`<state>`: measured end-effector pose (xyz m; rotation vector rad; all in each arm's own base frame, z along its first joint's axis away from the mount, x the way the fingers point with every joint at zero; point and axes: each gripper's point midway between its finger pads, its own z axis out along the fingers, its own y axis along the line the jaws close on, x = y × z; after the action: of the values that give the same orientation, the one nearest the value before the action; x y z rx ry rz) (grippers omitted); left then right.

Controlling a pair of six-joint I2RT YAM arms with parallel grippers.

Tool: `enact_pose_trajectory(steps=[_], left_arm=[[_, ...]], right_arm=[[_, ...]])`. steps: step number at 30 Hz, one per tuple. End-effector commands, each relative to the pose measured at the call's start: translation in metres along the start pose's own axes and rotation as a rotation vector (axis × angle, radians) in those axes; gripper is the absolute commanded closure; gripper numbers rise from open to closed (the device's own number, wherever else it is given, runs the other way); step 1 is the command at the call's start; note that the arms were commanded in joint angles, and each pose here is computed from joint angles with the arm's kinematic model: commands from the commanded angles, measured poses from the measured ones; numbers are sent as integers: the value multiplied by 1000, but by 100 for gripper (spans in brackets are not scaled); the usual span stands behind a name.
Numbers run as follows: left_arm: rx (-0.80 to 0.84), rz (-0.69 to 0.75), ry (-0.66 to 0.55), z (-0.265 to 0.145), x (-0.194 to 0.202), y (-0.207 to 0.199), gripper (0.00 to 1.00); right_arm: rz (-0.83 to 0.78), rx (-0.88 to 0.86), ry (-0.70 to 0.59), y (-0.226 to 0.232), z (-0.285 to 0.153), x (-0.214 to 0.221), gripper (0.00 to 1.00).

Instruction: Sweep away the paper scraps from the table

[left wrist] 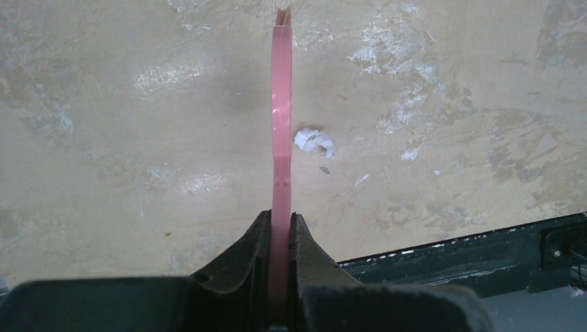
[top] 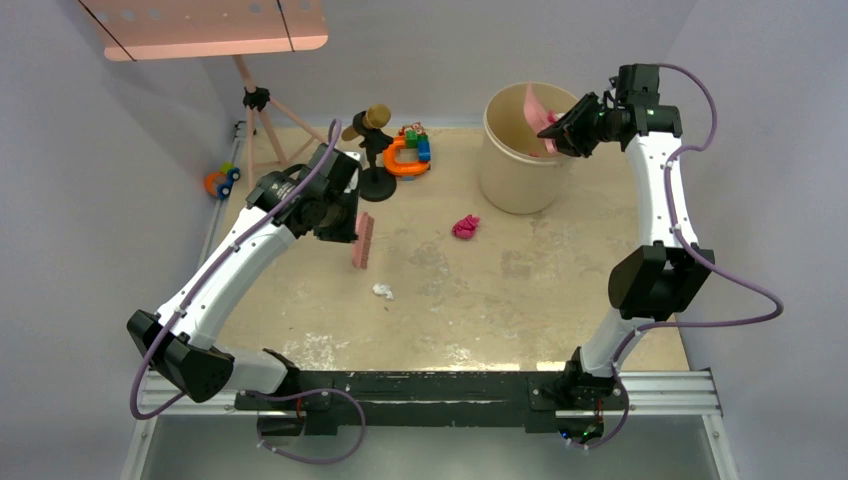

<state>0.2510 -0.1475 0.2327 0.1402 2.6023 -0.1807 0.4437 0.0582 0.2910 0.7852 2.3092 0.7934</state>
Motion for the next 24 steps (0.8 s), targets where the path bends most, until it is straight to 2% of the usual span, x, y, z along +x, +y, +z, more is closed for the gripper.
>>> enact_pose_trajectory(steps=[1,7,11,19,24], left_arm=[[25,-22,-43,-1,-11,-5,100],[30,-21,-45,-2,-11,-6,100],[35,-14,-46,-3,-12,-7,100],[70,-8,-57,-5,-14,-12,100],[72,-8,-58,-6,-14,-12,100]], right_arm=[[12,-230,50,46,-20,8,100],[78,-370,109,59,-19,16,100],[85,-417,96,63,-24,15,100],[7,-693,93,94,-55,22,100],[17,-723,95,78,-45,30,100]])
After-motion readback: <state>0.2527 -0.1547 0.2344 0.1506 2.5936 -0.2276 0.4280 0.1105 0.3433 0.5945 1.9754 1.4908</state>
